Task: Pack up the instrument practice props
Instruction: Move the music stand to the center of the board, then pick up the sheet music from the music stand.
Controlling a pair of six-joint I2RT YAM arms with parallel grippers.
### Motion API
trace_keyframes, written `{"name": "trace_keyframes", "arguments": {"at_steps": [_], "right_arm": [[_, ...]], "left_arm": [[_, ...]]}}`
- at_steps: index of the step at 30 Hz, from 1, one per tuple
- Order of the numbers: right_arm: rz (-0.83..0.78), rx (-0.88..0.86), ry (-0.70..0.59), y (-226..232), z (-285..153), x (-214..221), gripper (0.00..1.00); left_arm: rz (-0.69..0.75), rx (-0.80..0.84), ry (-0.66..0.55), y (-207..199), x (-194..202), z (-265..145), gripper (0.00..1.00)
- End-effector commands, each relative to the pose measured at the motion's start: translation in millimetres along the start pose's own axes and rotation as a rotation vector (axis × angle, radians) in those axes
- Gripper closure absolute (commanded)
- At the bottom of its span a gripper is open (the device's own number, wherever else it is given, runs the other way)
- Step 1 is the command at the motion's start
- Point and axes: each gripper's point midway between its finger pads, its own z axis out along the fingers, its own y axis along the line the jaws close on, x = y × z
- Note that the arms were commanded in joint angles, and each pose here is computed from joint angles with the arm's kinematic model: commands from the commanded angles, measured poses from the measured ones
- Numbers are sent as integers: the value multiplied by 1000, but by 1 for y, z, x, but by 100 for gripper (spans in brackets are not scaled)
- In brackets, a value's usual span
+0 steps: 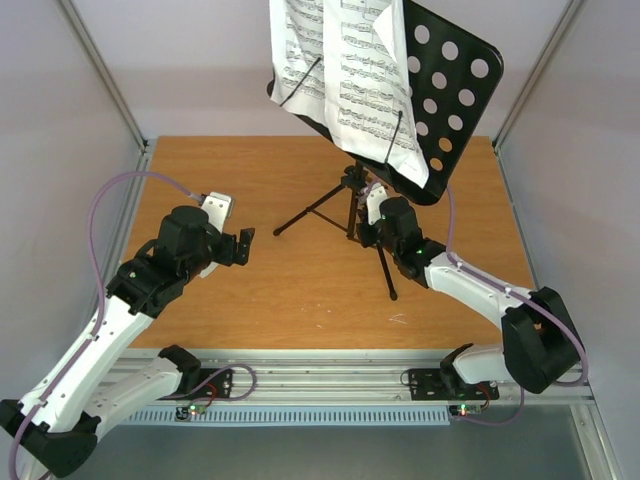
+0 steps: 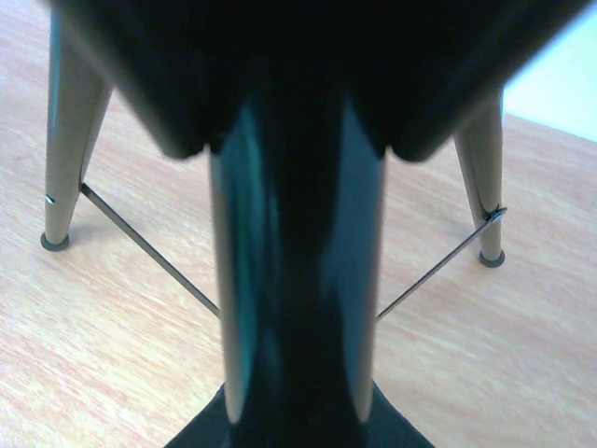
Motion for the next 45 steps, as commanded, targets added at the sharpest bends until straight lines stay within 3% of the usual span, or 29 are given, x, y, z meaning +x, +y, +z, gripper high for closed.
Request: {"name": "trace_keyframes", "arguments": {"at_steps": [1,14,15,21,28,37,41,45], "right_arm": [[-120,-156,-124,26,12,-28,99],[-173,-283,-98,27,29,-28,99],[-170,-278,-95,25,29,-27,95],[-150,-268,-109,23,21,-29,50],[-134,-240,-131,17,-3,-30,22],[57,-186,-102,7,-67,23,17],[148,-81,-118,-13,-108,29,16],[247,64,-182,-42,-149,24,4]], "left_arm": [[4,-1,-26,1,-6,-4,1],[4,-2,-25,1,-5,-4,1],[4,-1,-23,1,-5,-3,1],[6,-5,-18,1,-4,-2,1],[5,-9,-27,2,-5,-3,1],[-4,43,-112,-4,-16,-18,1],[-10,165,-142,-24,-27,-28,1],[-12,261,-200,-40,-44,-41,0]]}}
